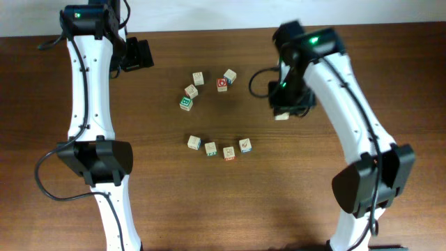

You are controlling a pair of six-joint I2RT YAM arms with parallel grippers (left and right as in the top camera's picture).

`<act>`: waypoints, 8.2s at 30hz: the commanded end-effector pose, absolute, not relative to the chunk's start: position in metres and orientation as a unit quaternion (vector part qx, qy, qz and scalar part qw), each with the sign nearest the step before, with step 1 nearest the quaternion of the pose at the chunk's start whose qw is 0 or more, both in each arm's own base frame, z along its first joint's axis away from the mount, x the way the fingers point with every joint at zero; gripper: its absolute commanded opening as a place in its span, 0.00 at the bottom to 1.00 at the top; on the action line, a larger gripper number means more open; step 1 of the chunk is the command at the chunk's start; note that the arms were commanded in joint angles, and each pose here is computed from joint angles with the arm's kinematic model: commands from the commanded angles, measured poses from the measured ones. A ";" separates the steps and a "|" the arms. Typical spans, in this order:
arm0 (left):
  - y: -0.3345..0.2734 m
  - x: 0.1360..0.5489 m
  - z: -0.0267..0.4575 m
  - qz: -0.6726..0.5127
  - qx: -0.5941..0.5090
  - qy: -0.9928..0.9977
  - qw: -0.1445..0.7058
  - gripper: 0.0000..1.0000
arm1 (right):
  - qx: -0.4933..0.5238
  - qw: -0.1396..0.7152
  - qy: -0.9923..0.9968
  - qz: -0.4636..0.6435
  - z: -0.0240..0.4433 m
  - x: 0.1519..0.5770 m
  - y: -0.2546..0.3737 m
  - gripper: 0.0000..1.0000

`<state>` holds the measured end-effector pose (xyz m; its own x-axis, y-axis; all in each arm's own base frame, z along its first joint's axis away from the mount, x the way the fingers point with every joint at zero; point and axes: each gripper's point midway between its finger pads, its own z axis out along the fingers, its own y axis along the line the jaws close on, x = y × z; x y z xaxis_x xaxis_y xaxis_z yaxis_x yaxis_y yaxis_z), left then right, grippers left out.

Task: Rotate 5 blocks

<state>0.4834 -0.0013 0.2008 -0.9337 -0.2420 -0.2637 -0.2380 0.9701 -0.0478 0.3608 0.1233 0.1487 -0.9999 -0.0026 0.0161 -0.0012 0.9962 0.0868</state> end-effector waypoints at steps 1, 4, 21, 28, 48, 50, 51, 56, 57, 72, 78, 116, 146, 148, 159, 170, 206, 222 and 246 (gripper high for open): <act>0.004 0.484 0.198 0.000 -0.125 0.983 0.133 1.00 | -0.015 0.036 -0.998 -0.054 0.087 0.349 0.129 0.15; 0.003 0.484 0.198 -0.003 -0.125 0.983 0.132 0.99 | -0.014 0.025 -0.996 -0.081 0.039 0.346 0.138 0.16; -0.037 0.436 0.301 -0.073 -0.057 0.972 0.216 0.61 | 0.022 -0.010 -0.992 -0.121 0.165 0.358 0.168 0.37; -0.041 0.362 0.191 0.010 -0.083 0.994 0.068 0.66 | 0.070 -0.019 -0.994 -0.082 0.133 0.314 0.223 0.40; -0.121 0.362 0.002 -0.097 0.070 0.992 0.039 0.13 | 0.022 0.047 -0.993 -0.110 0.020 0.278 0.253 0.04; -0.121 0.360 -0.001 -0.096 0.067 0.993 0.034 0.10 | 0.017 0.044 -0.993 -0.106 0.020 0.279 0.252 0.04; -0.121 0.358 -0.001 -0.097 0.054 0.993 0.028 0.06 | 0.018 0.038 -0.993 -0.110 0.020 0.282 0.254 0.04; -0.127 0.333 0.003 -0.124 0.037 0.991 -0.028 0.02 | 0.018 0.036 -0.993 -0.110 0.020 0.283 0.254 0.04; -0.128 0.335 0.007 -0.124 0.037 0.991 -0.029 0.03 | 0.018 0.036 -0.993 -0.110 0.020 0.283 0.254 0.05; -0.160 0.329 0.025 -0.144 0.048 0.987 -0.042 0.02 | 0.014 0.028 -0.991 -0.129 0.022 0.292 0.257 0.05; -0.163 0.331 0.026 -0.154 0.047 0.986 -0.039 0.00 | 0.013 -0.003 -0.989 -0.145 0.047 0.307 0.253 0.05; -0.168 0.328 0.028 -0.169 0.034 0.984 -0.048 0.00 | 0.010 0.025 -0.987 -0.157 0.017 0.322 0.236 0.06; -0.168 0.328 0.028 -0.169 0.034 0.984 -0.049 0.00 | -0.029 0.036 -0.995 -0.085 0.022 0.343 0.176 0.14; -0.168 0.328 0.028 -0.169 0.034 0.984 -0.048 0.00 | -0.028 0.037 -0.995 -0.087 0.022 0.343 0.177 0.14; -0.168 0.328 0.028 -0.169 0.034 0.984 -0.048 0.00 | -0.003 0.049 -0.990 -0.132 0.025 0.330 0.214 0.13; -0.171 0.325 0.029 -0.180 0.033 0.982 -0.056 0.00 | -0.002 0.020 -0.983 -0.183 0.046 0.350 0.235 0.05; -0.149 0.382 0.093 -0.139 0.060 0.988 0.029 0.05 | -0.049 0.038 -0.995 -0.078 0.096 0.366 0.151 0.19; -0.114 0.392 0.091 -0.108 0.026 0.993 0.036 0.09 | -0.001 0.089 -0.992 -0.092 0.020 0.336 0.145 0.14; -0.105 0.387 0.181 -0.108 0.017 0.993 0.042 0.00 | 0.119 -0.020 -0.973 -0.198 0.178 0.373 0.204 0.34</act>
<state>0.3742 -0.1066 0.1340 -0.9996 0.0196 0.0195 0.0152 0.9792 -0.2021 0.3682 0.2011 0.1252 -0.9826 -0.1813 0.0407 -0.1537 0.9161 0.3703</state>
